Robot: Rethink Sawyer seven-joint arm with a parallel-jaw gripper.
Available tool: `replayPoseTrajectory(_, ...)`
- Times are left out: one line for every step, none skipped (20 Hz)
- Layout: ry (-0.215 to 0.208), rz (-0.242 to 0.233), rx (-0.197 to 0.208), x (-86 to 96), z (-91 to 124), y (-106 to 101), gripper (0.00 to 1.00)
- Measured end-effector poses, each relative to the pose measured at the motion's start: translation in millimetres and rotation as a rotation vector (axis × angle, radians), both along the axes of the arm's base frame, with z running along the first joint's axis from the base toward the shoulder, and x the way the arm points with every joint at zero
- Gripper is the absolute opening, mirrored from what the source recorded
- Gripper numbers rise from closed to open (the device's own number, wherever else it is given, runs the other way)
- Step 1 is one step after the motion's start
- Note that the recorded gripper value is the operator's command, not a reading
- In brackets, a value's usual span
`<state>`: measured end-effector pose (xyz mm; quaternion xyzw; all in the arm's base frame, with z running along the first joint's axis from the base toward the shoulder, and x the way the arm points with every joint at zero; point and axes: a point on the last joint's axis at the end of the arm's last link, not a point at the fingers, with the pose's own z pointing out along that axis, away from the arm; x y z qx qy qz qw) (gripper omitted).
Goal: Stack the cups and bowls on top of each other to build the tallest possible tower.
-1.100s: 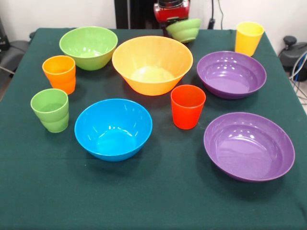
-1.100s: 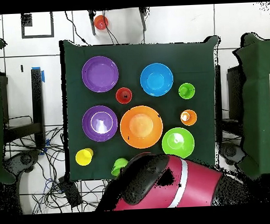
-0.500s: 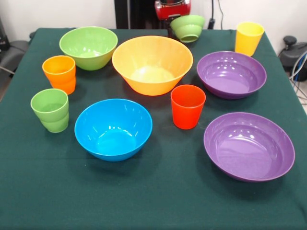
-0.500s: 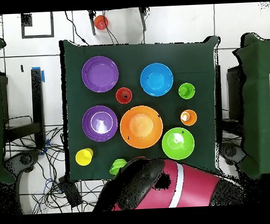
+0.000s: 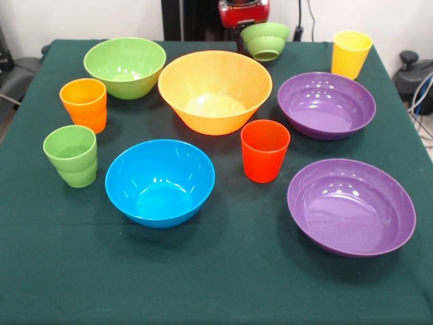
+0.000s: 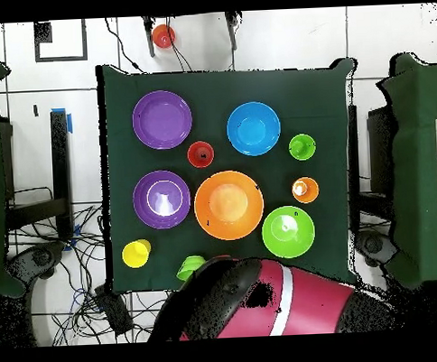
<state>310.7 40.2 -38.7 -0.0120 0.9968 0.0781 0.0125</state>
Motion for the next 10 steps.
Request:
replayPoseTrajectory(0.000,0.000,0.000,0.0,0.0,0.1,0.00)
replayPoseTrajectory(0.000,0.000,0.000,-0.1,0.1,0.1,0.00)
replayPoseTrajectory(0.000,0.000,0.000,-0.1,0.2,0.2,0.00)
replayPoseTrajectory(-0.001,0.000,0.001,0.2,0.6,0.4,0.00)
replayPoseTrajectory(-0.002,0.000,0.001,0.6,1.1,0.6,0.00)
replayPoseTrajectory(-0.009,0.001,0.003,2.7,3.0,1.3,0.00)
replayPoseTrajectory(-0.016,0.003,0.003,5.0,5.0,1.9,0.00)
replayPoseTrajectory(-0.032,0.008,0.001,10.4,8.7,2.6,0.00)
replayPoseTrajectory(-0.037,0.009,0.000,12.2,9.8,2.7,0.00)
replayPoseTrajectory(-0.053,0.015,-0.006,17.7,13.1,3.3,0.00)
